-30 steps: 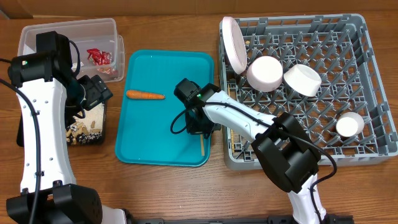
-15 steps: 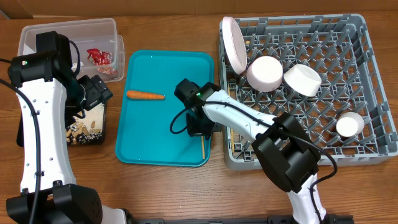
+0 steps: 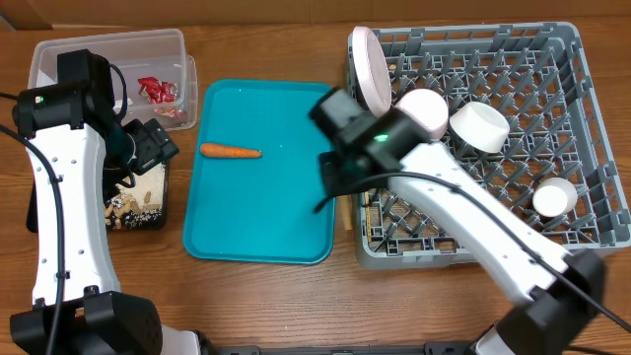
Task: Sort waste into correct bins and load items into the dishwasher
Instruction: 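Carry the chopstick right into the rack's left edge and release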
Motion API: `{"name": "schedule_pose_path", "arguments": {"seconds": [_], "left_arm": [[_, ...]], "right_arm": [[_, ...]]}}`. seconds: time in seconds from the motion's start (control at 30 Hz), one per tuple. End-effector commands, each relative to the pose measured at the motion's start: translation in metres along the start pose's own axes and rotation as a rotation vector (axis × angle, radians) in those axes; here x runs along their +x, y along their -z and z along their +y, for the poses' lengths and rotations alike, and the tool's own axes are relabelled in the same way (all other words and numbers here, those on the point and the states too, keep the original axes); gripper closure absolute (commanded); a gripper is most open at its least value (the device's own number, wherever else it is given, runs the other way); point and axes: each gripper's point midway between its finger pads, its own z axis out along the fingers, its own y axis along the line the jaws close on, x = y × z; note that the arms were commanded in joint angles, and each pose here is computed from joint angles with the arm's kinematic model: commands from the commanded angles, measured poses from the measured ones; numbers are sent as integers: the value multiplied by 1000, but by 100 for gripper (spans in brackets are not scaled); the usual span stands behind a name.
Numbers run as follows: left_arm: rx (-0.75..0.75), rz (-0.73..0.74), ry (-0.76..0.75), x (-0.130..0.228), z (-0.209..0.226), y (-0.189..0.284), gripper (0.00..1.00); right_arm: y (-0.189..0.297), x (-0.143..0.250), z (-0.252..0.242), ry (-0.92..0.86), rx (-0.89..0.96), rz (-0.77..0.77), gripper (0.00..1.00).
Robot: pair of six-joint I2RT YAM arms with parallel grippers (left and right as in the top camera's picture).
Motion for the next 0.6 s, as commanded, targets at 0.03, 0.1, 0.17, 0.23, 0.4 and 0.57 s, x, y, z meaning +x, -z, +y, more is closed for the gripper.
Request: {"name": "schedule_pose_path", "arguments": {"seconds": [0.03, 0.1, 0.17, 0.23, 0.4, 0.57], "left_arm": [[11, -9, 7, 2, 0, 4, 0], [12, -9, 7, 2, 0, 4, 0], [12, -9, 6, 2, 0, 4, 0], [11, -9, 6, 2, 0, 4, 0], [12, -10, 7, 2, 0, 4, 0], [12, -10, 7, 2, 0, 4, 0]], "right_arm": [[-10, -7, -41, 28, 104, 21, 96], [-16, -5, -53, 15, 113, 48, 96], [-22, -3, -65, -13, 128, 70, 96], [-28, -2, -74, -35, 134, 82, 96], [-41, 3, -66, -11, 27, 119, 96], [-43, 7, -56, 12, 10, 126, 96]]}}
